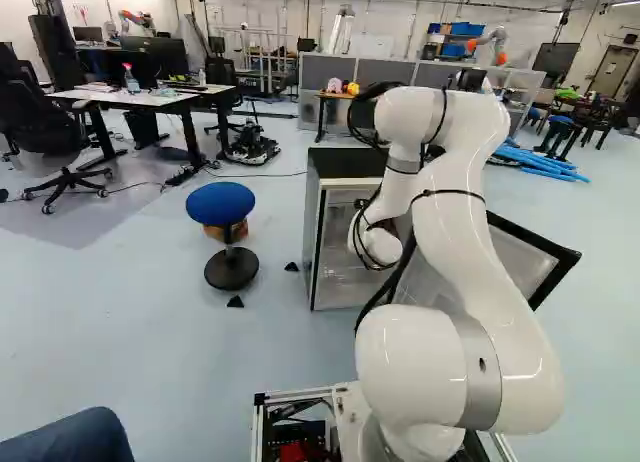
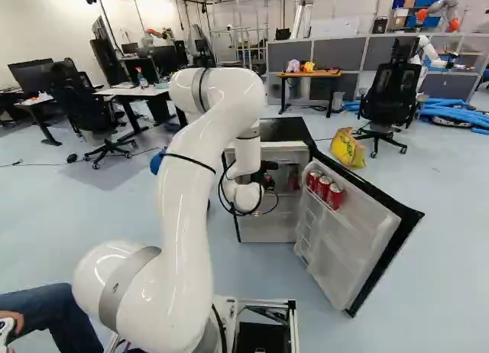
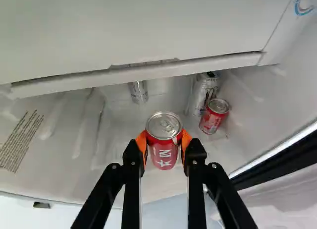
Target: Grab a drink from the fridge
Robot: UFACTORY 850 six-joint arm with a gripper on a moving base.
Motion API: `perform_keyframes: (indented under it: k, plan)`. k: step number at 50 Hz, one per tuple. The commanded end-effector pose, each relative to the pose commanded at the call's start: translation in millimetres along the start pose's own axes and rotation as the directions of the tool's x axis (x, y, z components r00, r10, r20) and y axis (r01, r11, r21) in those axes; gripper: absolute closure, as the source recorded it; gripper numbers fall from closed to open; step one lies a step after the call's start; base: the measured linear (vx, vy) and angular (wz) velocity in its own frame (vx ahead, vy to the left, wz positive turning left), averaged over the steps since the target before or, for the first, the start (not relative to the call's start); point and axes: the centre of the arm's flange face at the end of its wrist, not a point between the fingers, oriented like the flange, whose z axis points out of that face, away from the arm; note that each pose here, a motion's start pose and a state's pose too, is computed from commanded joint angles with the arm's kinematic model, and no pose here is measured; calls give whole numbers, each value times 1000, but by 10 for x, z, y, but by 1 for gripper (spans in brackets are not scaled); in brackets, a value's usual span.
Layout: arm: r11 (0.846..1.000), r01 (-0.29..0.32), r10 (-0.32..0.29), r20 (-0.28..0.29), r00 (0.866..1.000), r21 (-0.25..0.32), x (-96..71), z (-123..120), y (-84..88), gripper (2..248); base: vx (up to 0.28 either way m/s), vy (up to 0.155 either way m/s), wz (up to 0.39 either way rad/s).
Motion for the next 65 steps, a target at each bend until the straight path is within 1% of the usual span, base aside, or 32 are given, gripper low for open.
perform_keyframes:
  k: [17,24,51,58,65]
  plan:
    - [1000,0,0,43,999,2,59,-446,-39,159,0,0,0]
    - [1000,-1,1,50,999,2,86,-629,-49,159,0,0,0]
    - [1000,-3,3,53,999,-1,190,-1295,-80,159,0,0,0]
    - [1000,-2,2,47,999,-1,223,-1430,-88,159,0,0,0]
    - [1000,-1,1,36,999,-2,273,-1515,-93,159,0,0,0]
